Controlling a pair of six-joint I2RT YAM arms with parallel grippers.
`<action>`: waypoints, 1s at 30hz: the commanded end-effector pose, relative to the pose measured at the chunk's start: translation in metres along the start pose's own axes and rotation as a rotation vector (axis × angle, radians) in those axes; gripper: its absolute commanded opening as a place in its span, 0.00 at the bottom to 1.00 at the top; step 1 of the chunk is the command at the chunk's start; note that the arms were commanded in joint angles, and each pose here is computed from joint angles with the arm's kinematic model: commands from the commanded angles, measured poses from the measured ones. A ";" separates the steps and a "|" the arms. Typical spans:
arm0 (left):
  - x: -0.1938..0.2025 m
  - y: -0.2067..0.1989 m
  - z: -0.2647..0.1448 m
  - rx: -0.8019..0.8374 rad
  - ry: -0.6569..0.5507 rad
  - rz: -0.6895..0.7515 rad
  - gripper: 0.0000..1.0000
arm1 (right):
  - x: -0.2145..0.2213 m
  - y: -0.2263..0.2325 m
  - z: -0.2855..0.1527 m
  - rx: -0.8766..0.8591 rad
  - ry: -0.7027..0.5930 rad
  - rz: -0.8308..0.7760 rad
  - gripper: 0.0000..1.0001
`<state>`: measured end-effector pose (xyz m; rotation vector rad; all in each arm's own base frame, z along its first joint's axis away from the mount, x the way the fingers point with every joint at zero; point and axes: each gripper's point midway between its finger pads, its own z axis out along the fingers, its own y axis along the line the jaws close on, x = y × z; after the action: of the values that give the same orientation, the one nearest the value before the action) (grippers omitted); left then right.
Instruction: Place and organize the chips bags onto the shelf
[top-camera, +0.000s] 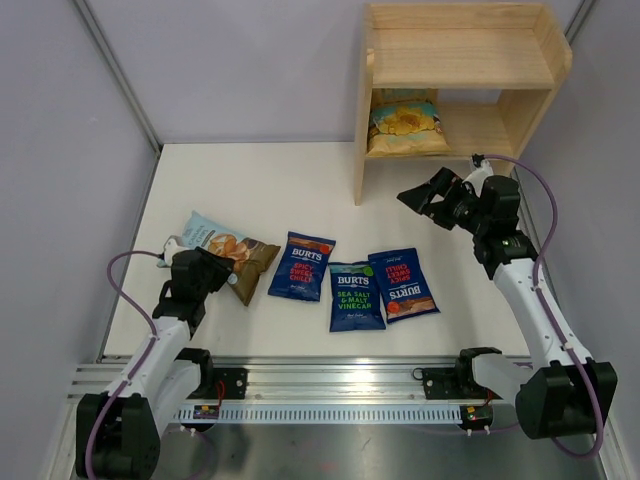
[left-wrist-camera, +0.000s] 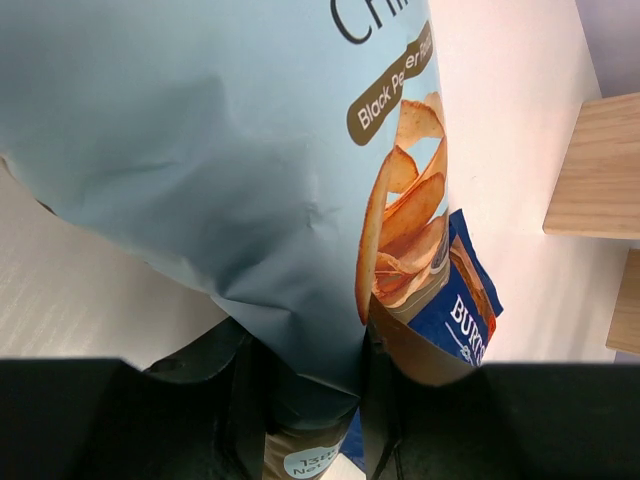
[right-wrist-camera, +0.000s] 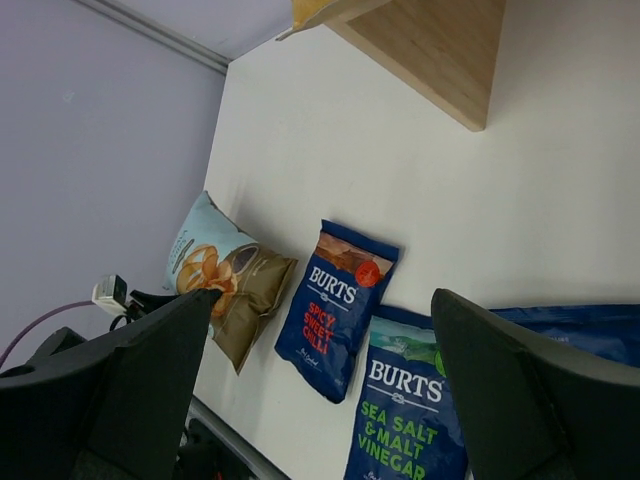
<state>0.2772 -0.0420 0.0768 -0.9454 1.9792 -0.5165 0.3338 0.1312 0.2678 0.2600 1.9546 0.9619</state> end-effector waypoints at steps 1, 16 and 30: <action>-0.003 -0.014 -0.005 0.049 0.013 0.016 0.23 | 0.004 0.023 0.005 -0.154 0.027 0.001 1.00; -0.043 -0.081 -0.038 0.215 -0.036 0.053 0.08 | 0.128 0.096 0.079 -0.452 0.244 0.267 0.99; -0.045 -0.189 -0.082 0.620 0.080 -0.061 0.09 | 0.180 0.140 0.104 -0.584 0.226 0.317 0.99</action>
<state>0.2989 -0.1001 0.1901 -0.7625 1.8716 -0.9415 0.2811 0.3650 0.1808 0.1761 1.9605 1.7160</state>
